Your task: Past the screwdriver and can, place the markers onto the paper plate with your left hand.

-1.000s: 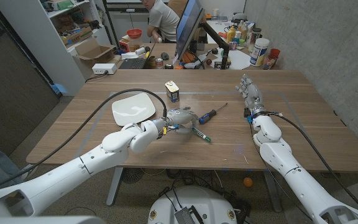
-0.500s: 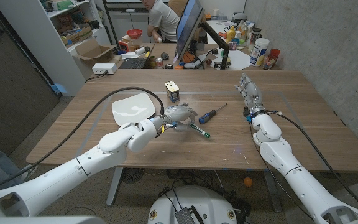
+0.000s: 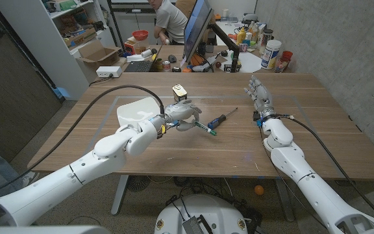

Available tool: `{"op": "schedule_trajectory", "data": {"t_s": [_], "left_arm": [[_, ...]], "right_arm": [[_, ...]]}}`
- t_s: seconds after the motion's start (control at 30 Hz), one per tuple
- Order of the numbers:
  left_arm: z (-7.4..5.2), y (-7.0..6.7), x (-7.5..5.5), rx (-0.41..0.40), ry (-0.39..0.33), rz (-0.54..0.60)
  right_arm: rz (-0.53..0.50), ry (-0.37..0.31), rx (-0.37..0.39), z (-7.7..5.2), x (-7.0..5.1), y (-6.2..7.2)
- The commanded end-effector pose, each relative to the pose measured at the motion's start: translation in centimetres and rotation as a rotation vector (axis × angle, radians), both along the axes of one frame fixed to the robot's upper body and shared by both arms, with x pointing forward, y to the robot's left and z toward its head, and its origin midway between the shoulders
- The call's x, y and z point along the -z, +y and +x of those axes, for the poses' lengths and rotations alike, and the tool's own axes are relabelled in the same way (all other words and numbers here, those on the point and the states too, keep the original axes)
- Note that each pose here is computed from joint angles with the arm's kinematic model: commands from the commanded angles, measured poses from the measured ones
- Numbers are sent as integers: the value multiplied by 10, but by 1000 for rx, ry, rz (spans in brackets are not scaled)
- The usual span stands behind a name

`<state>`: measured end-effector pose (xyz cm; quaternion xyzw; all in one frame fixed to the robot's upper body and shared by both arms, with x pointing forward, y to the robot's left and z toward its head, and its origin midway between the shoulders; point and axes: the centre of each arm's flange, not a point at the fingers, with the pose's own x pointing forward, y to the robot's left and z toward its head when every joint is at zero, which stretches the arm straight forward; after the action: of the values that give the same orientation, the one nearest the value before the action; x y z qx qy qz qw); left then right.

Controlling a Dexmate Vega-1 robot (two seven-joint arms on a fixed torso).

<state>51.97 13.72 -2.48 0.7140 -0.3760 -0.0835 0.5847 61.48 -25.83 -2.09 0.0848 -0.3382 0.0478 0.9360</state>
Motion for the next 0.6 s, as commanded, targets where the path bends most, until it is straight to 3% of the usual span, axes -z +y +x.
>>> {"op": "schedule_trajectory", "data": {"t_s": [0.03, 0.6], "left_arm": [[-22, 23, -23, -12, -16, -89], [-33, 55, -25, -52, 35, -203]], "right_arm": [[-15, -3, -3, 2, -5, 7], [-26, 0, -7, 3, -7, 15]]}}
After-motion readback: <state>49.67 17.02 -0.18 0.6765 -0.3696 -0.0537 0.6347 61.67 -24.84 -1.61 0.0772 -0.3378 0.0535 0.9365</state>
